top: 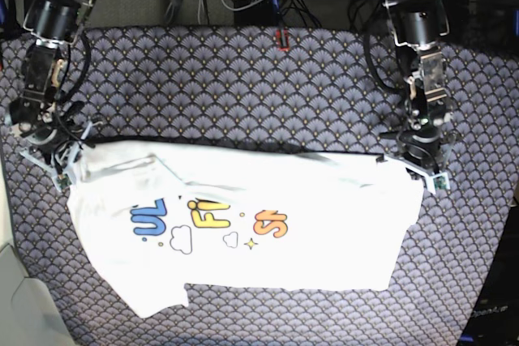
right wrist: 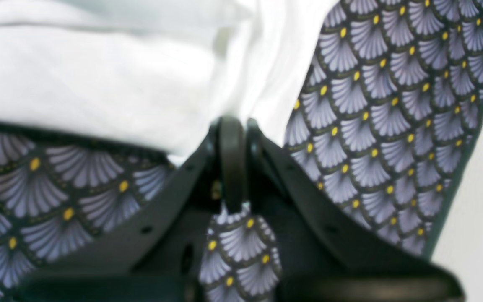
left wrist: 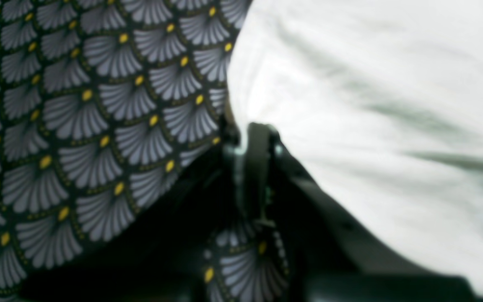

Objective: Fold the T-shirt properly
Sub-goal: 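Pull both grippers back toward the collar, dragging the shirt along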

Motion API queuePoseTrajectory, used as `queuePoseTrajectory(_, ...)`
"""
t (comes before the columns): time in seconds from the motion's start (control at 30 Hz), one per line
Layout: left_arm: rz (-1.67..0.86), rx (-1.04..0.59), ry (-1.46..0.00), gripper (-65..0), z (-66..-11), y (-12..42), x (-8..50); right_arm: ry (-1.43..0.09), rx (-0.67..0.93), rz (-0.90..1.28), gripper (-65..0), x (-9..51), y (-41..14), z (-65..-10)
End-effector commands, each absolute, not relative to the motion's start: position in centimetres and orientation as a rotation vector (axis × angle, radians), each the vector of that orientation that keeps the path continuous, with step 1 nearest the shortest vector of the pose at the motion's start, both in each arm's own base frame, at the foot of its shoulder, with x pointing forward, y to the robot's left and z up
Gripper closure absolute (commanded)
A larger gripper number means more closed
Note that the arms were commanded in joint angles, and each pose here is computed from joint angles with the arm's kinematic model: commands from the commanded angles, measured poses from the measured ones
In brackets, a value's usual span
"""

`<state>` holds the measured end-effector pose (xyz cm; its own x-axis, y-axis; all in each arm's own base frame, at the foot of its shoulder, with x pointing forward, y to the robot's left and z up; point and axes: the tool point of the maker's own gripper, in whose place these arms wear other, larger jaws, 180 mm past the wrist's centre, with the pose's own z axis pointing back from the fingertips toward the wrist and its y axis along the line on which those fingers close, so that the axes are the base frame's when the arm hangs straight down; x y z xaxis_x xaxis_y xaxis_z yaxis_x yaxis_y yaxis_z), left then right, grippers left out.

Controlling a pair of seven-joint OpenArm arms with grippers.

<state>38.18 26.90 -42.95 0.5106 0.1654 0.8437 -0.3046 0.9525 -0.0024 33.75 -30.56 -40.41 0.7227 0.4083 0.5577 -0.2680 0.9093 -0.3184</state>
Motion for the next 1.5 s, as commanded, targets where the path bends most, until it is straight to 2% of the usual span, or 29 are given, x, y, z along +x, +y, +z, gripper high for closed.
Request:
queuePoseTrajectory(0.0,0.286,0.189,-0.976,-0.4,-42.8,28.0,37.7,-0.712,-0.261,0.378,0.0,34.8,-31.7,-38.5)
queuePoseTrajectory(0.2,0.251,0.222,-1.038,-0.4,-40.5,28.2,36.3,-0.678,-0.286,0.389,0.0,33.6,-33.0,-38.8)
queuePoseTrajectory(0.37,0.249,0.228,-0.999,-0.4,-39.9,28.4,35.0,-0.656,-0.297,0.395,0.0,32.8,-33.7,-39.1)
queuePoseTrajectory(0.63,0.202,0.254,-1.026,-0.4,-38.1,27.8,32.4,-0.635,-0.309,0.428,0.0,30.0,-33.8,-39.5)
queuePoseTrajectory(0.77,0.186,0.263,-1.003,-0.4,-38.6,27.7,30.4,-0.669,-0.307,0.461,0.0,28.7,-32.7,-38.3)
queuePoseTrajectory(1.1,0.145,0.291,-0.956,-0.4,-38.9,27.7,25.4,-0.622,-0.314,0.520,0.0,24.8,-31.8,-38.8)
queuePoseTrajectory(1.47,0.110,0.312,-0.925,-0.4,-39.0,28.1,23.3,-0.600,-0.296,0.435,0.0,21.4,-33.9,-39.1)
